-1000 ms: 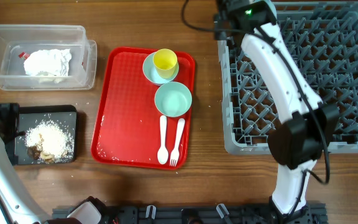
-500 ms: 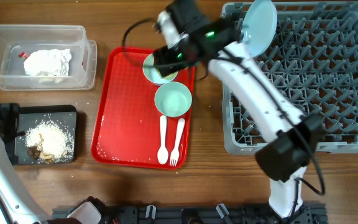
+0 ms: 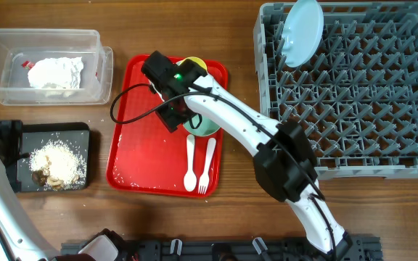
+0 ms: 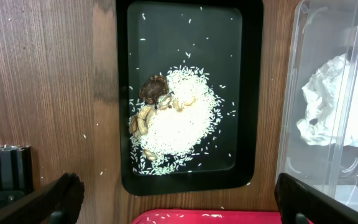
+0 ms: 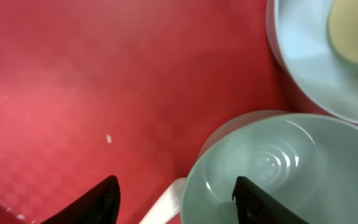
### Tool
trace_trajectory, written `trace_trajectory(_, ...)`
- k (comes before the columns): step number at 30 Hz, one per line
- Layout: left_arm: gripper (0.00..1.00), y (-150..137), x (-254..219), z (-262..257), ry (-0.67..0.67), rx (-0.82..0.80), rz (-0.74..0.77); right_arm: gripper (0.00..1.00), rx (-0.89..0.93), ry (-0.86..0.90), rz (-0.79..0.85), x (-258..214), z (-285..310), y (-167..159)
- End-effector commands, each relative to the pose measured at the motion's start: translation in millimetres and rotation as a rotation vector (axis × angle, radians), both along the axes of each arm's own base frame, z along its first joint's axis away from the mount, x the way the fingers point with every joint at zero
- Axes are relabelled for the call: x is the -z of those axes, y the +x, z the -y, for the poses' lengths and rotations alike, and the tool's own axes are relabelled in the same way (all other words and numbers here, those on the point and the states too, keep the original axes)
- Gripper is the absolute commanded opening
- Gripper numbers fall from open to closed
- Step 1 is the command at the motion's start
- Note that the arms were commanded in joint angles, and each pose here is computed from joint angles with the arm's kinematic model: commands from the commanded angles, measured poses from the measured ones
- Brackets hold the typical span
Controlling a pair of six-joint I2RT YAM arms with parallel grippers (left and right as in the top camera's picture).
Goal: Sort waste into correct bins and load items into the dishwasher rack
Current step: 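Move the right gripper to the light-blue bowl and grip its rim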
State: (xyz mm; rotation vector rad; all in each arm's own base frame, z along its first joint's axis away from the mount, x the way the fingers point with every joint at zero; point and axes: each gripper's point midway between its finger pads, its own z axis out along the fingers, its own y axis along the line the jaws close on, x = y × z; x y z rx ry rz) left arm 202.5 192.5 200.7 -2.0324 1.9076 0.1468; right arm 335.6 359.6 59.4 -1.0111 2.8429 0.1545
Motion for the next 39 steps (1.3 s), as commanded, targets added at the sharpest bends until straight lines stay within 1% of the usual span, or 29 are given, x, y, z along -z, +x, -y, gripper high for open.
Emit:
trace_trajectory(1,1.0,-3,2,-3,0.004,-0.011,-0.014,0.61,0.036,-0.056,-0.017,23,7,2)
trace_trajectory(3,1.0,-3,2,-3,0.004,-0.011,-0.014,0.56,0.04,-0.064,-0.026,28,8,1)
trace_trajectory(5,1.0,-3,2,-3,0.004,-0.011,-0.014,0.4,0.049,-0.07,-0.034,32,8,1)
trace_trajectory(6,1.0,-3,2,-3,0.005,-0.011,-0.014,0.36,0.065,-0.075,-0.04,35,9,0)
trace_trajectory(9,1.0,-3,2,-3,0.004,-0.011,-0.014,0.29,0.066,-0.084,-0.048,38,10,-1)
trace_trajectory(13,1.0,-3,2,-3,0.004,-0.011,-0.014,0.28,0.115,-0.098,-0.067,39,14,-5)
trace_trajectory(17,1.0,-3,2,-3,0.004,-0.011,-0.014,0.27,0.118,-0.109,-0.078,39,17,-8)
trace_trajectory(21,1.0,-3,2,-3,0.004,-0.011,-0.014,0.23,0.14,-0.108,-0.079,41,17,-8)
trace_trajectory(26,1.0,-3,2,-3,0.004,-0.011,-0.014,0.23,0.148,-0.12,-0.09,47,20,-11)
trace_trajectory(31,1.0,-3,2,-3,0.004,-0.011,-0.014,0.16,0.159,-0.118,-0.09,47,19,-11)
trace_trajectory(33,1.0,-3,2,-3,0.004,-0.011,-0.014,0.08,0.166,-0.123,-0.094,47,20,-12)
trace_trajectory(34,1.0,-3,2,-3,0.004,-0.011,-0.014,0.05,0.166,-0.125,-0.096,46,21,-13)
trace_trajectory(39,1.0,-3,2,-3,0.004,-0.011,-0.014,0.04,0.168,-0.117,-0.09,30,22,-12)
